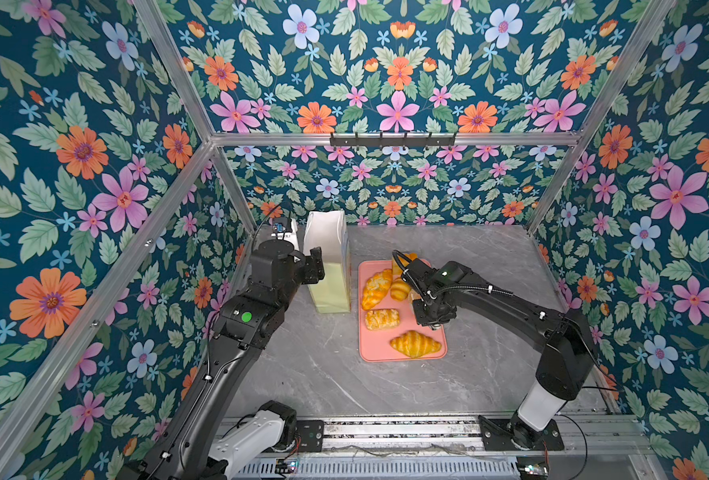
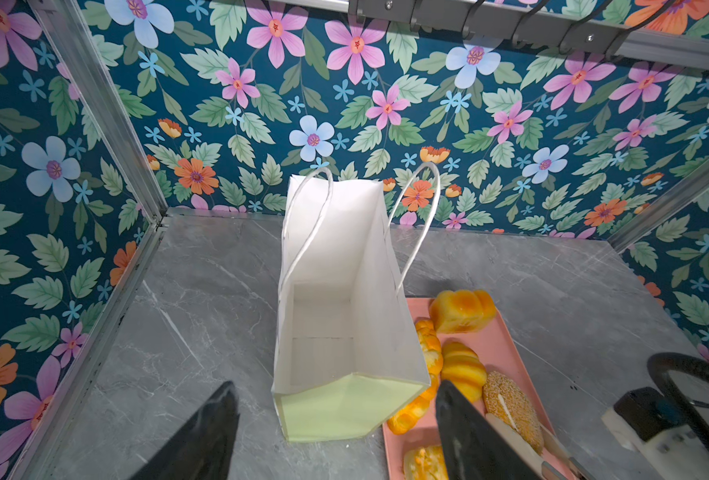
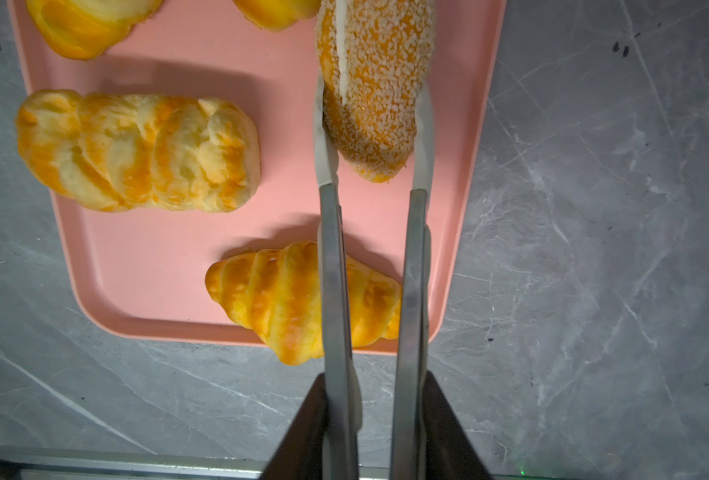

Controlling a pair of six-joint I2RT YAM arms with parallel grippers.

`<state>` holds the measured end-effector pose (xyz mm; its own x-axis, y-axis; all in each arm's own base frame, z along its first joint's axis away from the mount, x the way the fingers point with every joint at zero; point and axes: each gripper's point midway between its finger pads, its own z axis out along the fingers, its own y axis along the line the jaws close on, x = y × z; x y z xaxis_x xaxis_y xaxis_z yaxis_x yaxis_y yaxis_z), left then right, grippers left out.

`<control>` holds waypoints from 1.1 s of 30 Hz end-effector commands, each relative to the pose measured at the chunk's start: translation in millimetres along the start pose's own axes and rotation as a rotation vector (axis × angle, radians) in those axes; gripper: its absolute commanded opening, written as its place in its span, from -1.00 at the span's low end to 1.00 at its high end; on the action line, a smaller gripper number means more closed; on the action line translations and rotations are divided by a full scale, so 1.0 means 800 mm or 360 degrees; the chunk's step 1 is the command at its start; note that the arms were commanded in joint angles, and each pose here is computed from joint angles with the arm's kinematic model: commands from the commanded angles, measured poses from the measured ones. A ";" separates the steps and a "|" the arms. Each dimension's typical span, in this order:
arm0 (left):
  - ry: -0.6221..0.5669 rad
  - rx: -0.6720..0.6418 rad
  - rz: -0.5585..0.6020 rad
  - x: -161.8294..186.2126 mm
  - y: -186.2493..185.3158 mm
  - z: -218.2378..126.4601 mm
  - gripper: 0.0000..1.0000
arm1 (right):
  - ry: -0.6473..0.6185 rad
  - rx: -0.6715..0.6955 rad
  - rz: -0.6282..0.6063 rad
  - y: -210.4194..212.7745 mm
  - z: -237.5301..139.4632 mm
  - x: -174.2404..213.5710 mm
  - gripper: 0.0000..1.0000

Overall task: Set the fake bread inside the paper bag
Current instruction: 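Close the tongs on the sugar-coated bun with the right gripper, then lift the bun with the tongs and carry it toward the paper bag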

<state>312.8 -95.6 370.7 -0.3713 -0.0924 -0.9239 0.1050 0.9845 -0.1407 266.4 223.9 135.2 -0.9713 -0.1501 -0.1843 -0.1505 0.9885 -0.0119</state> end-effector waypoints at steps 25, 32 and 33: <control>0.0070 -0.0153 -0.0076 -0.018 0.019 0.021 0.58 | -0.0546 -0.0606 -0.0199 0.030 -0.236 -0.029 -0.52; 0.0169 -0.0170 -0.0090 -0.012 0.029 0.045 0.58 | -0.0622 -0.0892 -0.0274 0.077 -0.287 -0.048 -0.57; 0.0187 -0.0174 -0.0094 -0.009 0.032 0.049 0.58 | -0.0632 -0.0906 -0.0289 0.083 -0.291 -0.050 -0.57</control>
<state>353.0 -76.2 365.9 -0.4520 -0.1356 -0.8817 -0.0235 0.9898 -0.1402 256.3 272.4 354.7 -0.8152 -0.1810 -0.5501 -0.4278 0.8285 0.3614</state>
